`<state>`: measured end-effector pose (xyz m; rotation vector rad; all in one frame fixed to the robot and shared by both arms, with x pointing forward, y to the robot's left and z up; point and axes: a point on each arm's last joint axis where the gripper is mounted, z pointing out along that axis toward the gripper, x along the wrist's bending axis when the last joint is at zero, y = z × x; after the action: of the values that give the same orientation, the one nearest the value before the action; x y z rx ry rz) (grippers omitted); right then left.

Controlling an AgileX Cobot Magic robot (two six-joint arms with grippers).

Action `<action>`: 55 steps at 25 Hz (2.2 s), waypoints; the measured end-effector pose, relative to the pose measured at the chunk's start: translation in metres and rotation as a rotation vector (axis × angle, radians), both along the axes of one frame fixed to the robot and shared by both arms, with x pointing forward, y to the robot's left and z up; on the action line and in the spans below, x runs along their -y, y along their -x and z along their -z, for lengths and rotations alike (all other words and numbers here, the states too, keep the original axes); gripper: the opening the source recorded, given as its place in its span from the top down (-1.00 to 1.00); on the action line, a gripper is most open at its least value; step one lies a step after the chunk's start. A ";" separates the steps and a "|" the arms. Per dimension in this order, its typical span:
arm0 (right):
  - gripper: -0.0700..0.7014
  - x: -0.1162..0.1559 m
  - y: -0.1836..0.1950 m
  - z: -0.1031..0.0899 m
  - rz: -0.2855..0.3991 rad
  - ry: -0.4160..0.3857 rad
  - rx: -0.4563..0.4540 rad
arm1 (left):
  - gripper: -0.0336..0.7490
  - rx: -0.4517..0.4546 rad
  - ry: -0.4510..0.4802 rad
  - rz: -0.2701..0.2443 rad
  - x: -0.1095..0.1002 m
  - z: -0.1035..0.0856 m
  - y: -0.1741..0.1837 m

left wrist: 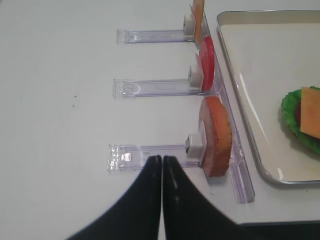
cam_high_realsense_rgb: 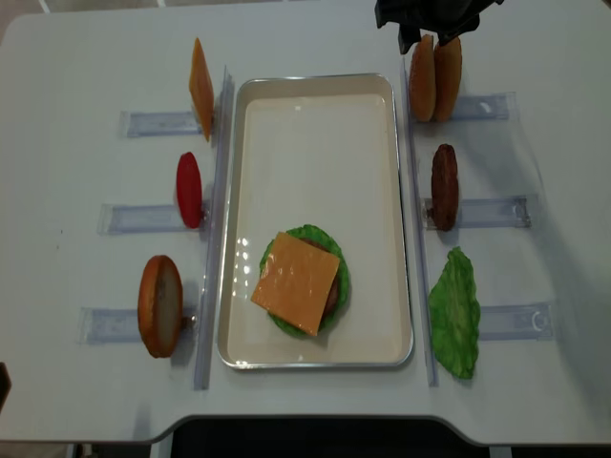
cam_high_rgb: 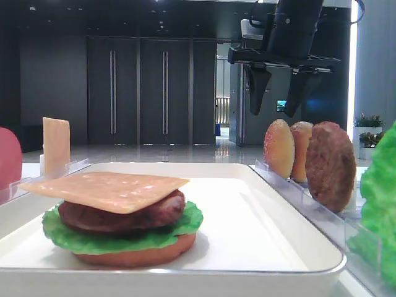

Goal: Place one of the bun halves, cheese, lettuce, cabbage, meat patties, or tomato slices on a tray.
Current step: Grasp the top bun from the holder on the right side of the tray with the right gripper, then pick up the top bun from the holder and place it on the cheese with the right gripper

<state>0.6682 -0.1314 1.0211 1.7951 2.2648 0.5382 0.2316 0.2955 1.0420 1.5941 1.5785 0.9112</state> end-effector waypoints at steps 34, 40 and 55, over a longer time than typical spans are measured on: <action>-0.14 -0.001 -0.006 0.019 -0.003 0.025 -0.028 | 0.93 0.000 0.003 -0.002 0.000 0.000 0.000; 0.30 0.000 -0.007 0.022 -0.005 0.042 -0.030 | 0.93 0.000 0.003 -0.002 0.000 0.000 0.000; 0.45 0.001 -0.005 0.023 -0.003 0.056 -0.058 | 0.93 0.000 0.003 -0.002 0.000 0.000 0.000</action>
<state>0.6730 -0.1323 0.9986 1.8030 2.2971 0.4247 0.2316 0.2955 1.0420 1.5914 1.5805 0.9096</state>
